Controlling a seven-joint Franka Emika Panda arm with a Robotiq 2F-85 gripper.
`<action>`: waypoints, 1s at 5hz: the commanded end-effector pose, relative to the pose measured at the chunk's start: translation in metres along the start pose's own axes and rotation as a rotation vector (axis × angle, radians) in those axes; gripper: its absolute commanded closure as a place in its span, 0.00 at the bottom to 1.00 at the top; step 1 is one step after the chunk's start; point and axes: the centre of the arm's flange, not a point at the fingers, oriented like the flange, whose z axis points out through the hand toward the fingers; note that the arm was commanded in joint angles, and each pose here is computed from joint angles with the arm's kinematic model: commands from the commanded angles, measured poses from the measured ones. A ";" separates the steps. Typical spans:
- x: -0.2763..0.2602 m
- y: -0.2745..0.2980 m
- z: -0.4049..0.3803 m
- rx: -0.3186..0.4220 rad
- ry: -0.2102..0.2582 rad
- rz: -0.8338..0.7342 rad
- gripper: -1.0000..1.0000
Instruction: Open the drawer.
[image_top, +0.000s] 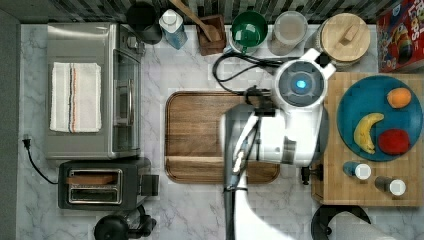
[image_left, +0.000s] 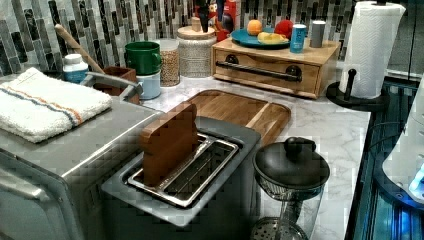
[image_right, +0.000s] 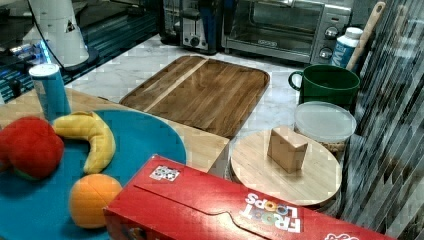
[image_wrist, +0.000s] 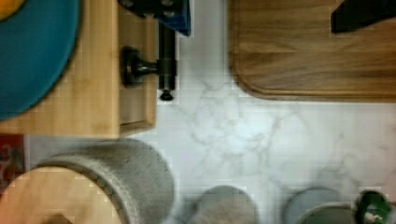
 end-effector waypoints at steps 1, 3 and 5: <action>-0.032 0.054 0.068 0.037 -0.105 -0.036 0.00; -0.041 0.048 0.089 0.078 -0.113 0.025 0.00; -0.049 0.033 0.080 0.070 -0.141 0.089 0.00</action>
